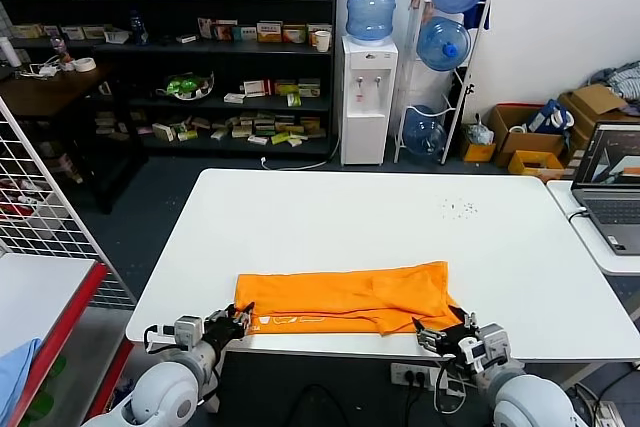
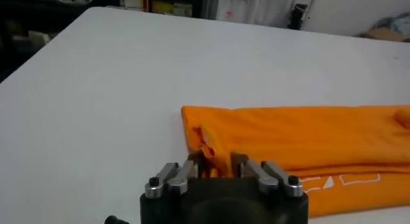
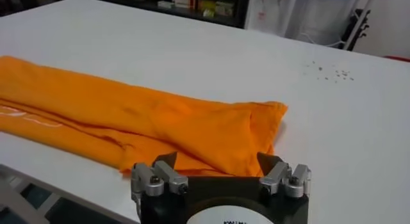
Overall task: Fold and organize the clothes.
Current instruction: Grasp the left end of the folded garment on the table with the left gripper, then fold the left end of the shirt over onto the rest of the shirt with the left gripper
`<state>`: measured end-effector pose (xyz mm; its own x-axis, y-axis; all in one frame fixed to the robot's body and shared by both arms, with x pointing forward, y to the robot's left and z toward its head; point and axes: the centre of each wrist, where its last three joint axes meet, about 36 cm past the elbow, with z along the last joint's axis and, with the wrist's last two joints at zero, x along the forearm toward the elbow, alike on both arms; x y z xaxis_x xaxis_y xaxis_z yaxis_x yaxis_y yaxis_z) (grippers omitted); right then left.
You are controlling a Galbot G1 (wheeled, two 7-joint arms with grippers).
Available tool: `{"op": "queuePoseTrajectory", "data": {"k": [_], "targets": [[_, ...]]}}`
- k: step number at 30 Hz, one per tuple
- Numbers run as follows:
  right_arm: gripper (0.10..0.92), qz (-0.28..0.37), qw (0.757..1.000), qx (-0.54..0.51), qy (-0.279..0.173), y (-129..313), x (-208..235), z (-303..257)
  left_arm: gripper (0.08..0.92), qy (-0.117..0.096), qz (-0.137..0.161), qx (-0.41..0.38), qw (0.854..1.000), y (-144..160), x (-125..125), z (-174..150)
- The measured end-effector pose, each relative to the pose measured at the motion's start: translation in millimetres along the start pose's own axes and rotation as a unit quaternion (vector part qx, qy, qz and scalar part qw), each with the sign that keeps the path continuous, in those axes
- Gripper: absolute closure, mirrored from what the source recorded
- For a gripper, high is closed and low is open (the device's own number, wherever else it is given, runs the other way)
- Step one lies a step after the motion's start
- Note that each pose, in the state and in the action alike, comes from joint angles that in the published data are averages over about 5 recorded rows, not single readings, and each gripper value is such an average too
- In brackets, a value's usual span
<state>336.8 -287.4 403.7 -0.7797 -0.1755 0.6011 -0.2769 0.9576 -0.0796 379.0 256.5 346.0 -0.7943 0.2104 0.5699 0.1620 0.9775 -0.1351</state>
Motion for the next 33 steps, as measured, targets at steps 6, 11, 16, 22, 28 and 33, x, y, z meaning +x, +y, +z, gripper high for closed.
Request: {"op": "queuePoseTrajectory", "data": {"k": [6, 11, 16, 22, 28, 33], "targets": [[0.200, 0.004, 1.000, 0.001, -0.008, 0.5, 0.1, -0.4, 0.825, -0.004, -0.003, 0.002, 1.000, 2.8, -1.7, -4.4], [0.200, 0.011, 1.000, -0.002, -0.025, -0.8, -1.4, -4.5, 0.871, -0.013, -0.024, -0.004, 1.000, 15.2, -3.7, -12.8], [0.200, 0.016, 0.999, -0.005, -0.042, -0.6, -4.1, -8.9, 0.871, -0.025, -0.062, -0.020, 0.998, 40.5, -3.9, -28.1], [0.200, 0.016, 0.998, -0.005, -0.055, 0.5, -7.6, -12.9, 0.871, -0.045, -0.121, -0.051, 0.990, 86.1, -0.5, -52.7], [0.200, 0.022, 0.998, -0.003, -0.066, 0.8, -13.1, -13.1, 0.871, -0.061, -0.146, -0.075, 0.985, 102.5, 10.3, -71.1], [0.200, 0.034, 0.996, -0.001, -0.078, -1.6, -16.9, -11.2, 0.871, -0.066, -0.124, -0.079, 0.987, 80.3, 20.8, -78.0]]}}
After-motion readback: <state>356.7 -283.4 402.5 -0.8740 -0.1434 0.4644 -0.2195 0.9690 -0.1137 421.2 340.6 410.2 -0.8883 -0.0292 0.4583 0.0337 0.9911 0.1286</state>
